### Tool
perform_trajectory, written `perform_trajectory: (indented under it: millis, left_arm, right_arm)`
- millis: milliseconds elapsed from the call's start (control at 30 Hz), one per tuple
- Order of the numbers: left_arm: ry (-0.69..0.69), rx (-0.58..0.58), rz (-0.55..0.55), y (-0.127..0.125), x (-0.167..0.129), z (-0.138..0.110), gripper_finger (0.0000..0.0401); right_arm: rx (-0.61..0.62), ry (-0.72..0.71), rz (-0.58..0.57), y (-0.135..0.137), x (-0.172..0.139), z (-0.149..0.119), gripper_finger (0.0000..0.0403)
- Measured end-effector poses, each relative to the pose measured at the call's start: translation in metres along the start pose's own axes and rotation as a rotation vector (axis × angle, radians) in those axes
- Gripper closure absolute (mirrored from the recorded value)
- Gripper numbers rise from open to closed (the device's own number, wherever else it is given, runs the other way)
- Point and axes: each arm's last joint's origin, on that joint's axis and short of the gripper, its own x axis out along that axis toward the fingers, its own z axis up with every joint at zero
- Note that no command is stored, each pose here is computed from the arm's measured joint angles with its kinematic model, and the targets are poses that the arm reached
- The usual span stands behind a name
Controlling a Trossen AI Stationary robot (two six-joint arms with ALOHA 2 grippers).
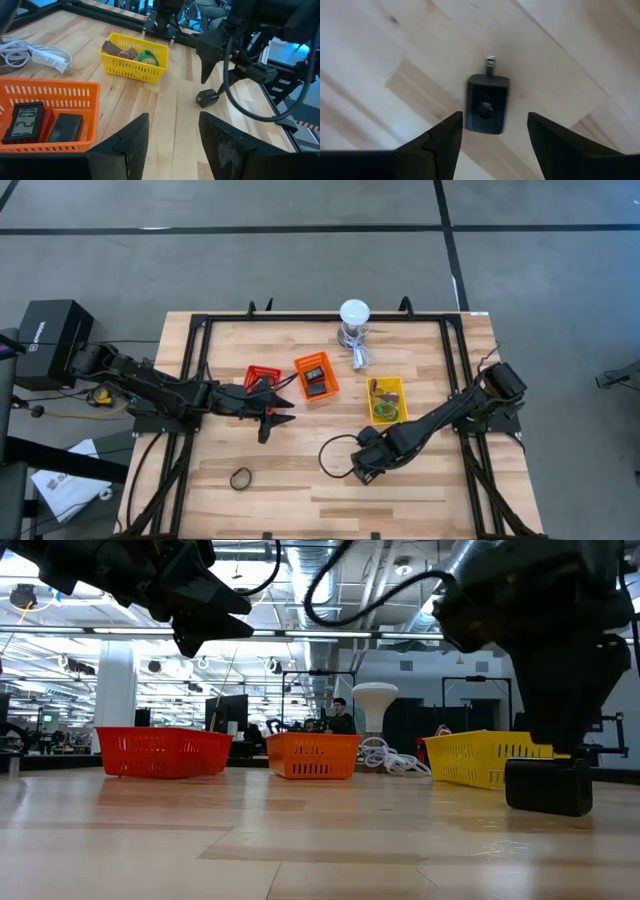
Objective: Pick & Place Office items
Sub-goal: Put the black charger adapter into the red bin
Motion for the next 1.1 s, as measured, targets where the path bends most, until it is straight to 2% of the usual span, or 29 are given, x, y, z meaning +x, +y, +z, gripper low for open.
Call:
perform_trajectory:
  millis: [667, 1100]
  left_arm:
    - [-0.006, -0.002, -0.002, -0.0002, 0.0, 0.0006, 0.0234]
    - [-0.014, -0.004, -0.005, -0.0005, 0.0, 0.0014, 0.0234]
  right_arm:
    - [-0.03, -0.018, 0.035, 0.0096, -0.0029, -0.0045, 0.0188]
    - [-0.039, -0.043, 0.017, 0.0091, -0.003, -0.0068, 0.0188]
